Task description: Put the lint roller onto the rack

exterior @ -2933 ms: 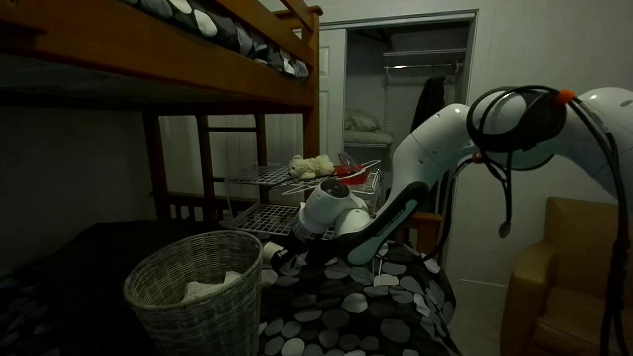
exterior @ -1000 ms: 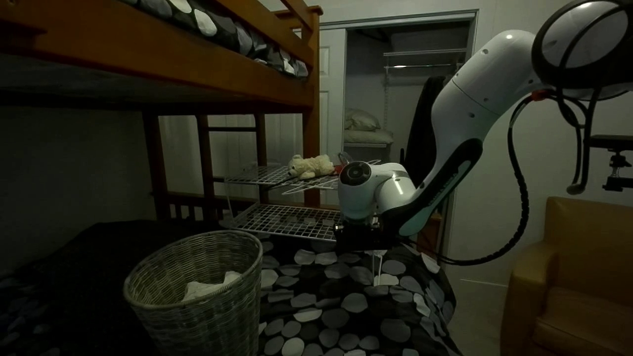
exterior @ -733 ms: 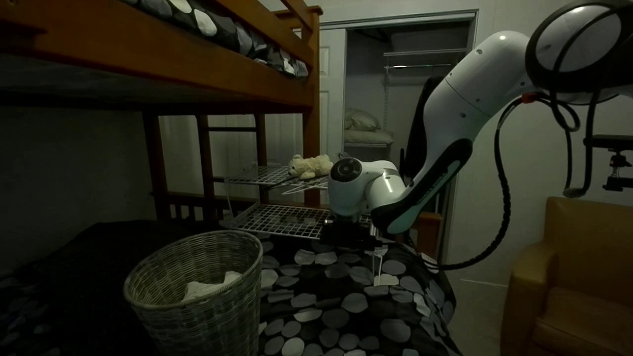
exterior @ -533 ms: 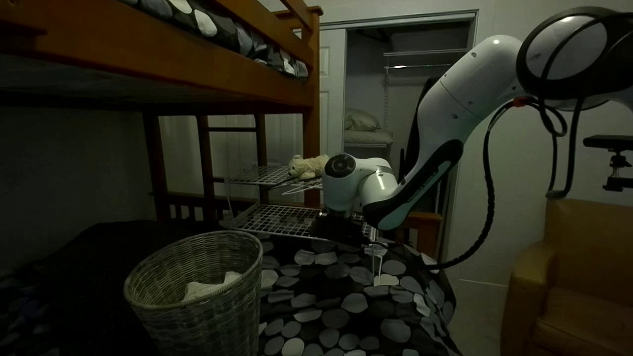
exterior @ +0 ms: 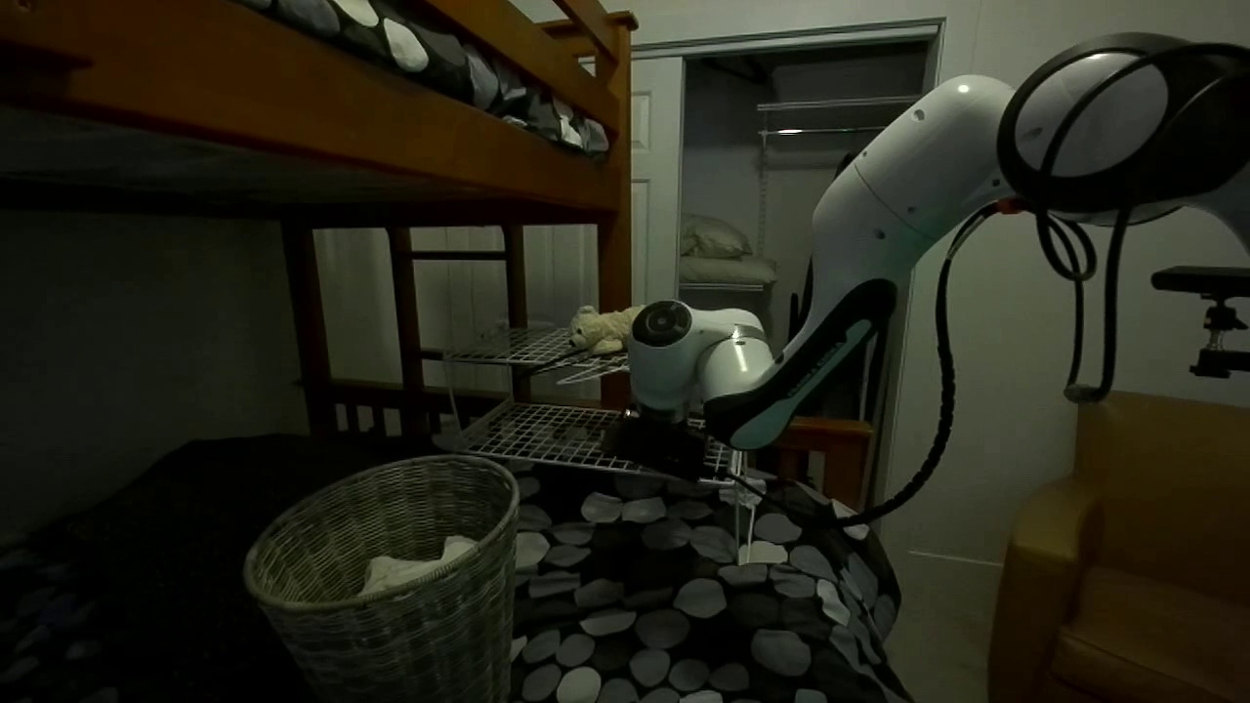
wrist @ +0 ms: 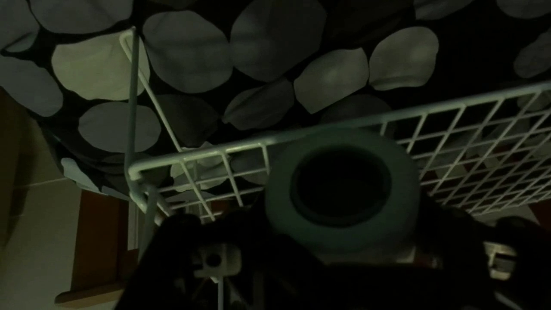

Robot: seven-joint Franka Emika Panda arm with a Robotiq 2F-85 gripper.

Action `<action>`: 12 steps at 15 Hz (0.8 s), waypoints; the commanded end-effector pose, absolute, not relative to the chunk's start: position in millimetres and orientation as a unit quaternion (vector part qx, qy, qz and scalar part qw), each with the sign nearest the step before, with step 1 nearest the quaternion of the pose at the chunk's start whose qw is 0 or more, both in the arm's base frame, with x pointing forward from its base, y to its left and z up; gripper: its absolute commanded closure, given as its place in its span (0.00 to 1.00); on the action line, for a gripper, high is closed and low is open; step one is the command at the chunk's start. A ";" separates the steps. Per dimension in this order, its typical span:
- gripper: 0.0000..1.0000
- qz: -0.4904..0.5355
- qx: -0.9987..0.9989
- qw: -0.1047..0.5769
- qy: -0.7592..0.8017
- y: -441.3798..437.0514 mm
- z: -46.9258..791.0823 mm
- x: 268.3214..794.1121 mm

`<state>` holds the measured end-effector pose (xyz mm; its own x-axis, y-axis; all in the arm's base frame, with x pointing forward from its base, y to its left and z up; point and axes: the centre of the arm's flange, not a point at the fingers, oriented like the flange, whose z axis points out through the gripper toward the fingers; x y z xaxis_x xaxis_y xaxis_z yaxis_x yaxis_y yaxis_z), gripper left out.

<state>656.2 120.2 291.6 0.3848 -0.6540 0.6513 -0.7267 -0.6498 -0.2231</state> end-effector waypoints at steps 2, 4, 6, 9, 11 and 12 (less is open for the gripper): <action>0.57 0.370 0.814 0.028 -0.447 107.1 296.3 681.9; 0.57 0.355 0.814 0.015 -0.459 102.9 291.0 693.7; 0.57 0.339 0.816 0.007 -0.468 102.6 281.8 704.0; 0.57 0.330 0.814 0.000 -0.478 100.9 272.7 716.9; 0.57 0.329 0.813 -0.005 -0.481 98.3 272.2 725.3; 0.57 0.330 0.811 -0.006 -0.483 96.5 273.6 728.0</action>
<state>707.9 99.5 272.6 0.3229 -0.7768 0.5407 -0.7831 -0.5401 -0.3083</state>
